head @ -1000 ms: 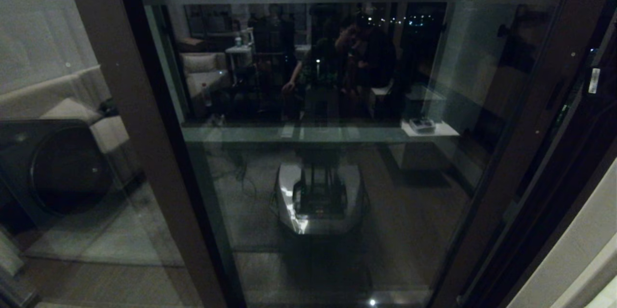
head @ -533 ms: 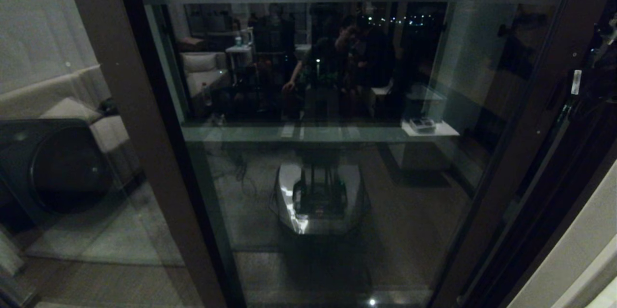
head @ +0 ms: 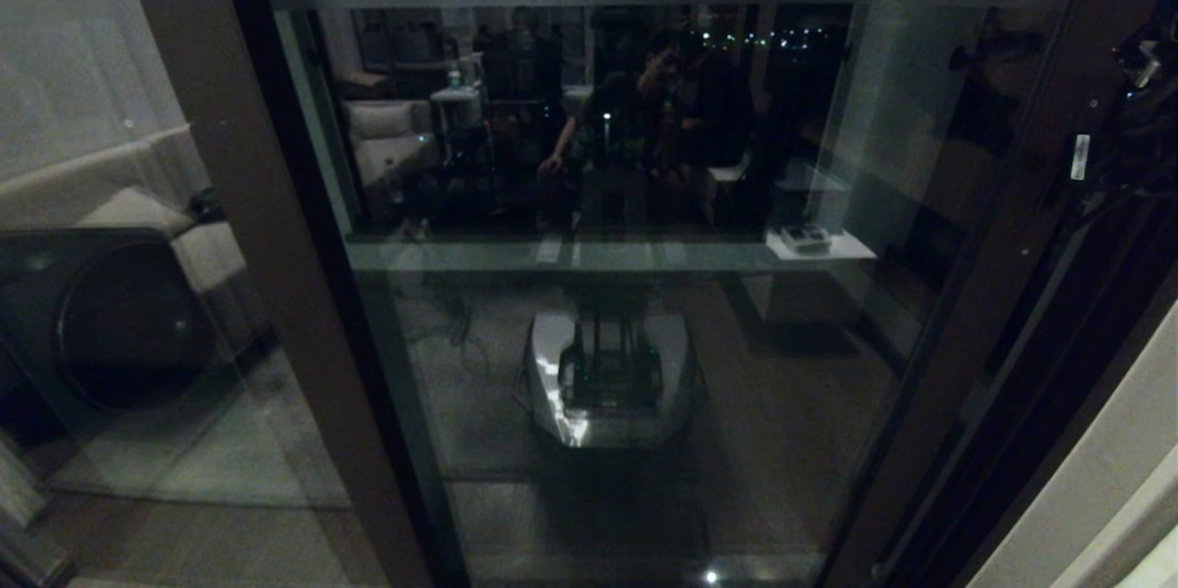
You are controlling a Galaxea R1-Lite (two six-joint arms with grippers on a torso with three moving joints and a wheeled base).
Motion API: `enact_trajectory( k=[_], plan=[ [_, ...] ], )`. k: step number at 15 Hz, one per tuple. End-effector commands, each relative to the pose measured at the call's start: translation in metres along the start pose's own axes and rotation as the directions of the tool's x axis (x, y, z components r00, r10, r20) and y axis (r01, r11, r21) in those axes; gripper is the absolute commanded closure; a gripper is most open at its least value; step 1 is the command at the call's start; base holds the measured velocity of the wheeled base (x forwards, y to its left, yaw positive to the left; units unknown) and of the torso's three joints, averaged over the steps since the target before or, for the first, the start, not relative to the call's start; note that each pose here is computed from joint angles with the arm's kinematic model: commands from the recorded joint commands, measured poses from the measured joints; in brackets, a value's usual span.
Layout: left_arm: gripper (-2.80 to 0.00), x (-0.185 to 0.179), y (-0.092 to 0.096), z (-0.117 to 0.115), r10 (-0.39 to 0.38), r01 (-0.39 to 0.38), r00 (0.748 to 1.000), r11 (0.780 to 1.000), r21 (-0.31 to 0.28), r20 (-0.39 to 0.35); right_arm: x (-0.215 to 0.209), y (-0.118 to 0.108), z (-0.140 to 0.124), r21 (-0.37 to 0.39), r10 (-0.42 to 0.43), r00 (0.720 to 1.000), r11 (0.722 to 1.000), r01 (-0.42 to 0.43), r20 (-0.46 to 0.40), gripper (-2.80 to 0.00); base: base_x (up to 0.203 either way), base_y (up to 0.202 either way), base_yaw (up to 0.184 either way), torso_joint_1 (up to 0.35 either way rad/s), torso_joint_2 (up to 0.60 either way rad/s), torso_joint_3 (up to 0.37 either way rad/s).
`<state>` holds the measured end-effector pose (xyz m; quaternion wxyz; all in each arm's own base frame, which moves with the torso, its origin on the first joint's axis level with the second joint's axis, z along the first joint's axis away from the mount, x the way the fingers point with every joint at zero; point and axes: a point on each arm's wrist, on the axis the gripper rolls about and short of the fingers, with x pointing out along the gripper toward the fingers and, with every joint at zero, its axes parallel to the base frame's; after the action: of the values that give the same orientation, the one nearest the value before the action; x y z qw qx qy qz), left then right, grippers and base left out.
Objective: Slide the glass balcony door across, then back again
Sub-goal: Close the slid door
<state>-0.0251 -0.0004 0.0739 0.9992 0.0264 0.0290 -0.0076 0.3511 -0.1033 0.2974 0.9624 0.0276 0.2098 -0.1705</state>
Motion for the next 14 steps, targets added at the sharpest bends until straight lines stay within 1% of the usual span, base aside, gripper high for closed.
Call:
enact_trajectory(
  k=[1,5,8,14],
  plan=[
    [0.0,0.0,0.0,0.0,0.0,0.0,1.0,1.0,0.0,0.0,0.008,0.001,-0.001,0.0,-0.002,1.0,1.0,0.002,-0.009,0.0,0.0,0.0,0.0,0.0,0.0,0.0],
    [0.0,0.0,0.0,0.0,0.0,0.0,1.0,1.0,0.0,0.0,0.012,0.001,-0.002,0.0,-0.002,1.0,1.0,0.002,-0.012,0.0,0.0,0.0,0.0,0.0,0.0,0.0],
    [0.0,0.0,0.0,0.0,0.0,0.0,1.0,1.0,0.0,0.0,0.022,0.001,-0.001,0.004,-0.006,1.0,1.0,0.005,0.025,0.0,0.0,0.0,0.0,0.0,0.0,0.0],
    [0.0,0.0,0.0,0.0,0.0,0.0,1.0,1.0,0.0,0.0,0.028,0.001,-0.002,0.005,-0.008,1.0,1.0,0.008,0.022,0.0,0.0,0.0,0.0,0.0,0.0,0.0]
  ],
)
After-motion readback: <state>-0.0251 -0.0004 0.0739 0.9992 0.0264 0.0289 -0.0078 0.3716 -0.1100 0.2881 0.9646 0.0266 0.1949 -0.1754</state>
